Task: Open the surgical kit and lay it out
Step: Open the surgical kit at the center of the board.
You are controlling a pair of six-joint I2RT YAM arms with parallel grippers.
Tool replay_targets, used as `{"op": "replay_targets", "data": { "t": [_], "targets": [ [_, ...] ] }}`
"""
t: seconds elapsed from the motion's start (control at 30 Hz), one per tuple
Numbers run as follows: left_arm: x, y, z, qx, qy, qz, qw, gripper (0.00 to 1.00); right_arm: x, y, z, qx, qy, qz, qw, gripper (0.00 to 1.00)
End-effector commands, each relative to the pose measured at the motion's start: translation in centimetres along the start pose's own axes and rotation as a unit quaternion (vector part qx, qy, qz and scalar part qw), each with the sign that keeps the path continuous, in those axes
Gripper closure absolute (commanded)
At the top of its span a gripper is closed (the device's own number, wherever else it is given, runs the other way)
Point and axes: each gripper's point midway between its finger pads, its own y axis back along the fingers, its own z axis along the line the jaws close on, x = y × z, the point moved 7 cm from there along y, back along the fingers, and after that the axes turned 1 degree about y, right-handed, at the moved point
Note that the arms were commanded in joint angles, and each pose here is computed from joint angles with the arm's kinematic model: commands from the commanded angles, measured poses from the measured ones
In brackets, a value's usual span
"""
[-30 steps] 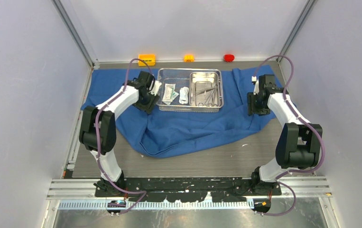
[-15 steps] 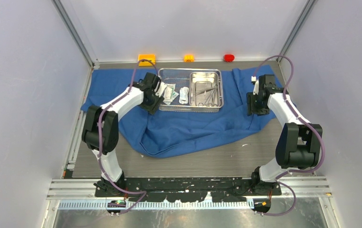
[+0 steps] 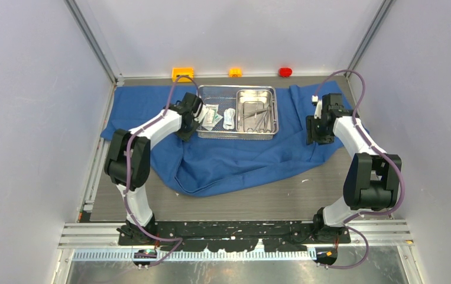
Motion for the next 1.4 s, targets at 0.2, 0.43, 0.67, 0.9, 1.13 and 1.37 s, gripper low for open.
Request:
{"op": "replay_targets", "data": {
  "t": [0.2,0.43,0.67,0.9,1.13,1.37],
  "targets": [
    [-1.0,1.6,1.0,-0.015,-0.007,-0.032,0.999,1.00,-2.5,2.2,-0.7,0.029,0.002,-0.060,0.998,0.46],
    [-0.6,5.5,1.4,0.018,0.003,-0.078,0.997,1.00,-5.7,3.6,-2.6,0.117,-0.004,-0.106,0.988,0.43],
    [0.0,7.6,1.7,0.022,0.005,-0.106,0.994,1.00,-8.4,1.7,-3.1,0.134,-0.027,-0.099,0.986,0.42],
    [0.1,8.2,1.7,0.026,0.004,-0.111,0.993,1.00,-8.6,-2.0,-3.9,0.160,-0.020,-0.056,0.985,0.43],
    [0.2,8.2,1.4,0.035,0.005,-0.116,0.993,1.00,-7.5,-5.1,-4.2,0.166,-0.010,-0.009,0.986,0.46],
    [0.3,8.0,1.3,0.040,0.004,-0.115,0.993,1.00,-6.3,-7.1,-4.6,0.184,-0.002,0.025,0.983,0.47]
  ]
}}
